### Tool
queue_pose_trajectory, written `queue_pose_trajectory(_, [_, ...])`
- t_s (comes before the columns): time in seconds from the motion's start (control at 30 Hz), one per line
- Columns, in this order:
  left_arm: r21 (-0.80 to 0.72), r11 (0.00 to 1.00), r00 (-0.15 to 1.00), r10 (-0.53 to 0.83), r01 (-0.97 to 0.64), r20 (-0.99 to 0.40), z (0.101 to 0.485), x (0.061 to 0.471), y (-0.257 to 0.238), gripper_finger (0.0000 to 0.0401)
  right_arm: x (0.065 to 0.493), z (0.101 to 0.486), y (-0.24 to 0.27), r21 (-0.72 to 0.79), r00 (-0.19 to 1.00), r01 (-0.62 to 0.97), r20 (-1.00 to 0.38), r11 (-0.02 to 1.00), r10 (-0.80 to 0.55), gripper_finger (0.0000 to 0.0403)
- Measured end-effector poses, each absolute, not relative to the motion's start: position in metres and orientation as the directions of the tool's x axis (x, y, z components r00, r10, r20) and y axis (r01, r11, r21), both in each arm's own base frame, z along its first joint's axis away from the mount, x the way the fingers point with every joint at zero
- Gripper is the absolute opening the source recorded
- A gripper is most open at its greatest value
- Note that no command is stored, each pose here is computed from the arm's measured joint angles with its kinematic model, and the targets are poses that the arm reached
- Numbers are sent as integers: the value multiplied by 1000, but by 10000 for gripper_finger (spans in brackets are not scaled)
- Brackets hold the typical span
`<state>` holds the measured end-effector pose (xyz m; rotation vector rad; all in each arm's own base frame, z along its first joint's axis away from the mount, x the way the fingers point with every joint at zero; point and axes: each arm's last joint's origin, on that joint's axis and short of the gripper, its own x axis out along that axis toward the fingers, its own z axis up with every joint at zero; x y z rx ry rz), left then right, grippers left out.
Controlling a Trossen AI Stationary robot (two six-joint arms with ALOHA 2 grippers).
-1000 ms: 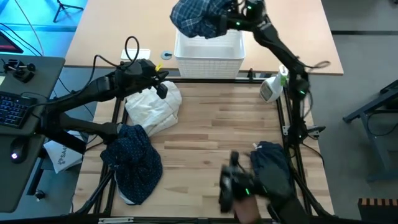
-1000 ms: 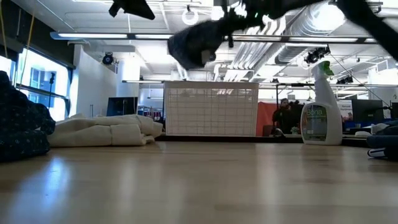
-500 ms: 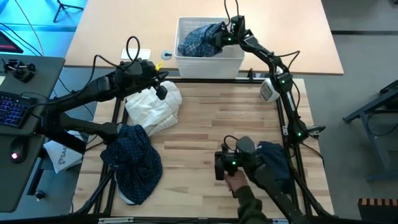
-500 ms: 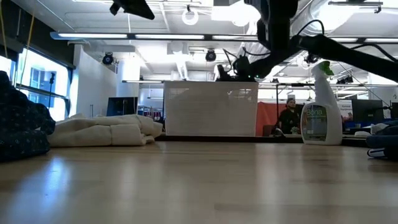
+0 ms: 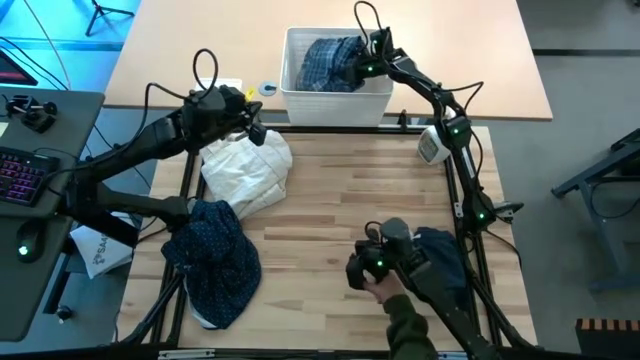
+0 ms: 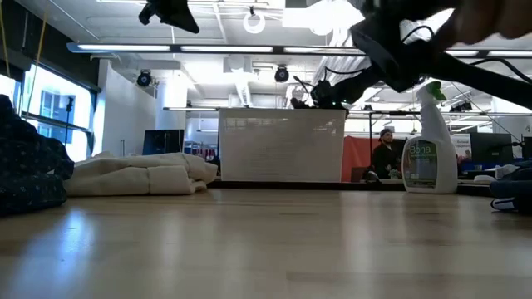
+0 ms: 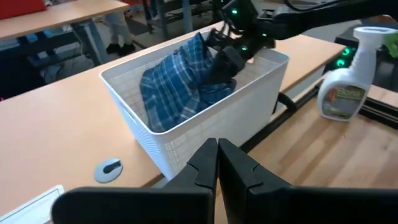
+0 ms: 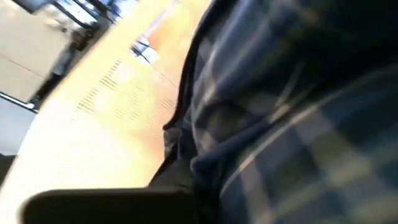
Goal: Fold Laundry from Bin
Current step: Put the folded blue checkered long sleeve into the white bin
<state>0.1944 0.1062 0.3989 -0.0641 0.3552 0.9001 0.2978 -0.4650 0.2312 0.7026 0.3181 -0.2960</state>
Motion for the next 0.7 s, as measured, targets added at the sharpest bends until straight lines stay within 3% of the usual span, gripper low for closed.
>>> queue_pose_trajectory(0.2, [76, 638, 583, 740, -767, -335, 399, 194, 109, 0, 280, 229, -471, 670, 918, 354, -382, 652, -106, 214])
queue_pose_trajectory(0.3, [76, 638, 583, 740, -766, -335, 399, 194, 109, 0, 267, 233, -474, 732, 915, 377, -389, 568, -106, 259])
queue_pose_trajectory(0.43, [76, 638, 583, 740, -766, -335, 399, 194, 109, 0, 250, 256, -468, 700, 879, 460, -447, 546, -168, 277])
queue_pose_trajectory(0.7, [77, 639, 584, 740, -766, -335, 399, 194, 109, 0, 226, 333, -436, 449, 729, 673, -539, 588, -422, 279])
